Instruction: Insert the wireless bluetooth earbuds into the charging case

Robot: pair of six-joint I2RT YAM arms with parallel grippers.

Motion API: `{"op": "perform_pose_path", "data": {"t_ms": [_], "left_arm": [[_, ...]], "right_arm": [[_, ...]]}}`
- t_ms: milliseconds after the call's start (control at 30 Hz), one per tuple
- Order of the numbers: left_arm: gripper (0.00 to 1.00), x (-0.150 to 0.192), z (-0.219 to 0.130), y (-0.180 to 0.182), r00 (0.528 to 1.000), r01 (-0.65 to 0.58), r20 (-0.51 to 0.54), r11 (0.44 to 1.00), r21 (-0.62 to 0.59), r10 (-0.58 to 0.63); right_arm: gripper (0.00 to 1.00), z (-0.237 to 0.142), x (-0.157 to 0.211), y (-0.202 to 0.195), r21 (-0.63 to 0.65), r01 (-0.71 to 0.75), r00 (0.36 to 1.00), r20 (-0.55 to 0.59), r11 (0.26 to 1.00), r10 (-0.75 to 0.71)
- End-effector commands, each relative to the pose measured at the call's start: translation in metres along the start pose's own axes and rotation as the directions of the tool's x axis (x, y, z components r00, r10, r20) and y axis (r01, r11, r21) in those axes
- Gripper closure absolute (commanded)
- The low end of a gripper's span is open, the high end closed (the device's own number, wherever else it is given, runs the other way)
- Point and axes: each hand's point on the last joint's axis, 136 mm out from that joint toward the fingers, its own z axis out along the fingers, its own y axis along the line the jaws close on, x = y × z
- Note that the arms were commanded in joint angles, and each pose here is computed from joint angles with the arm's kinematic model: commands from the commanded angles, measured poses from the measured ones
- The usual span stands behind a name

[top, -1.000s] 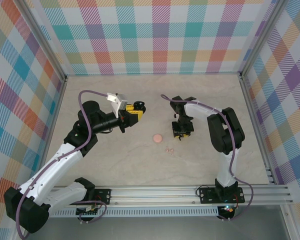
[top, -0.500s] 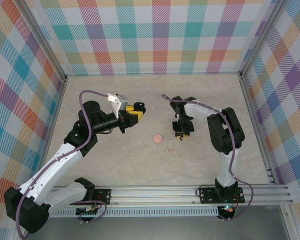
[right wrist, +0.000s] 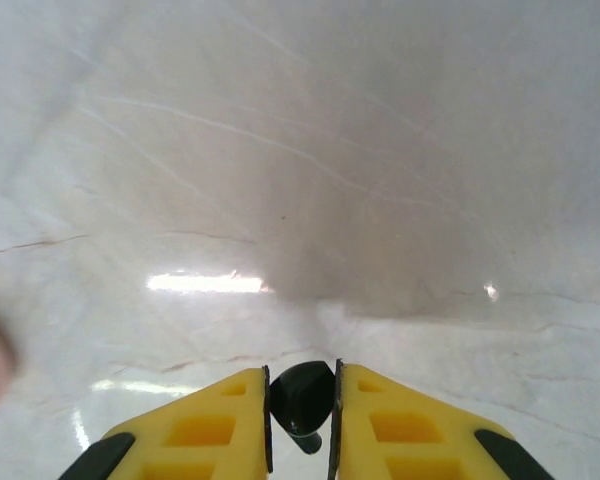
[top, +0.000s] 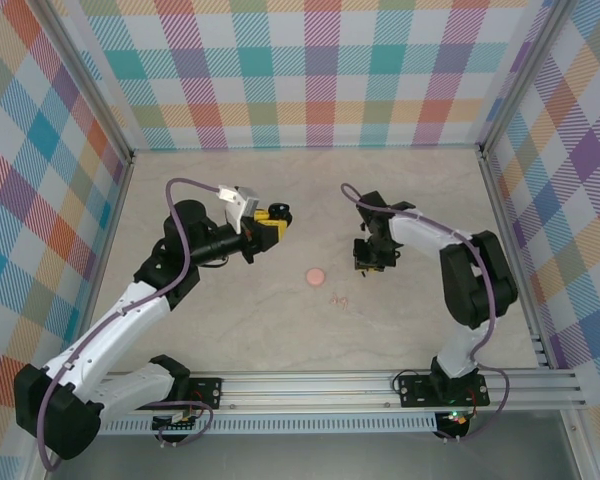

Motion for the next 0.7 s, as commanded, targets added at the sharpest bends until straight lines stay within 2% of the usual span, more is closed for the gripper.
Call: {"op": "perform_pose_path", "data": {"t_ms": [0, 167, 333, 667], "left_arm": [[0.82, -0.002, 0.004, 0.015, 0.997, 0.047, 0.056, 0.998, -0.05, -0.045], [0.81, 0.01, 0.013, 0.029, 0.993, 0.091, 0.079, 0.992, -0.087, -0.084], [0.81, 0.015, 0.02, 0.026, 0.994, 0.052, 0.102, 0.997, -0.056, -0.046], [0.81, 0.026, 0.034, 0.011, 0.993, -0.034, 0.113, 0.999, 0.018, 0.032]], "right_arm": [[0.79, -0.031, -0.017, 0.026, -0.173, -0.004, 0.992, 0.125, 0.985, 0.026], [0.79, -0.074, -0.021, 0.049, -0.317, 0.058, 0.971, 0.238, 0.947, 0.021], [0.79, -0.122, -0.019, 0.071, -0.445, 0.155, 0.932, 0.361, 0.882, 0.018], [0.78, -0.207, -0.007, 0.105, -0.575, 0.377, 0.835, 0.55, 0.726, 0.001]]}}
